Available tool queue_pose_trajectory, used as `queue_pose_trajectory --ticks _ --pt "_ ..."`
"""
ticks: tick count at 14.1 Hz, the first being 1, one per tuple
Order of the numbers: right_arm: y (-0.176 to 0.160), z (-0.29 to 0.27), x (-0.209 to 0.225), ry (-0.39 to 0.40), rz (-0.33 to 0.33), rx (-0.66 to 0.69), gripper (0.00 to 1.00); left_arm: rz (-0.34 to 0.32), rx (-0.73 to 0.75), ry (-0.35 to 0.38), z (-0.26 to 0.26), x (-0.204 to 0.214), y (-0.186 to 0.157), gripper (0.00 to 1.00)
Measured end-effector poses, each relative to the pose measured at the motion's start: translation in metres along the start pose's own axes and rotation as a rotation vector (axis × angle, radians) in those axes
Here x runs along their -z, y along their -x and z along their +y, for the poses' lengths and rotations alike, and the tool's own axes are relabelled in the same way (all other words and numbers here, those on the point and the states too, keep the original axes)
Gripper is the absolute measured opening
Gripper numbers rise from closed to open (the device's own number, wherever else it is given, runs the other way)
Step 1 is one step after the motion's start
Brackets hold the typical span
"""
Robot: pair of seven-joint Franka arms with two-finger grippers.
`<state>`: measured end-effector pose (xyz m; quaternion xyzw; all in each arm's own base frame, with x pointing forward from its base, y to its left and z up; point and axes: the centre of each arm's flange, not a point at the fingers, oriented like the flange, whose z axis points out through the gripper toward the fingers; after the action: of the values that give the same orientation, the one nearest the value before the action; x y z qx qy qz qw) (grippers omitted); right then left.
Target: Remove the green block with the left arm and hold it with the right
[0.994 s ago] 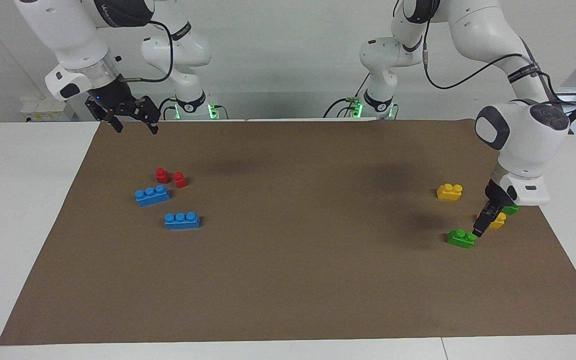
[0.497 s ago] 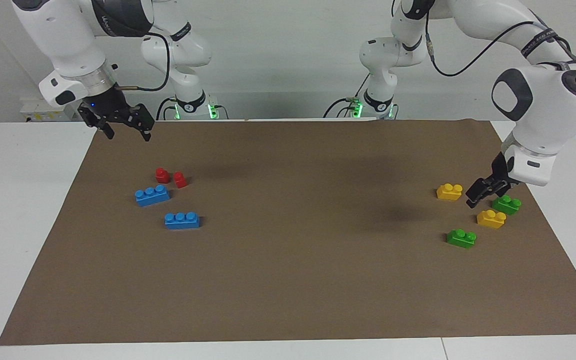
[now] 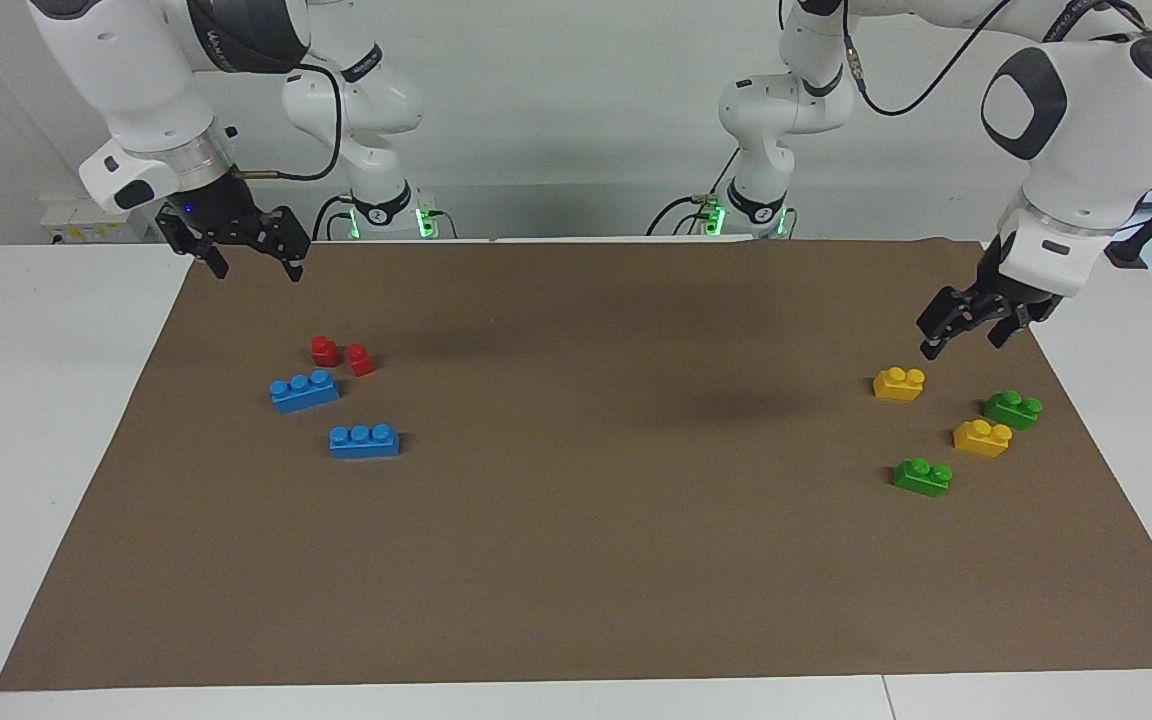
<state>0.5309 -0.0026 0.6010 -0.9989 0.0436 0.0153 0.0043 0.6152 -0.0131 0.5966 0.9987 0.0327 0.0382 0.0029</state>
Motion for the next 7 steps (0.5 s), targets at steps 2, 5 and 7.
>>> queue_pose_trajectory --ticks 2,5,7 --pt "0.000 0.001 0.000 0.000 0.000 0.004 1.00 -0.012 -0.019 -0.002 -0.001 0.014 0.011 1.00" --pt "0.000 0.001 0.000 0.000 -0.001 0.005 1.00 -0.049 -0.072 -0.004 0.001 0.025 0.024 1.00" --pt "0.000 0.001 0.000 0.000 -0.001 0.005 1.00 -0.066 -0.087 -0.004 0.005 0.028 0.029 1.00"
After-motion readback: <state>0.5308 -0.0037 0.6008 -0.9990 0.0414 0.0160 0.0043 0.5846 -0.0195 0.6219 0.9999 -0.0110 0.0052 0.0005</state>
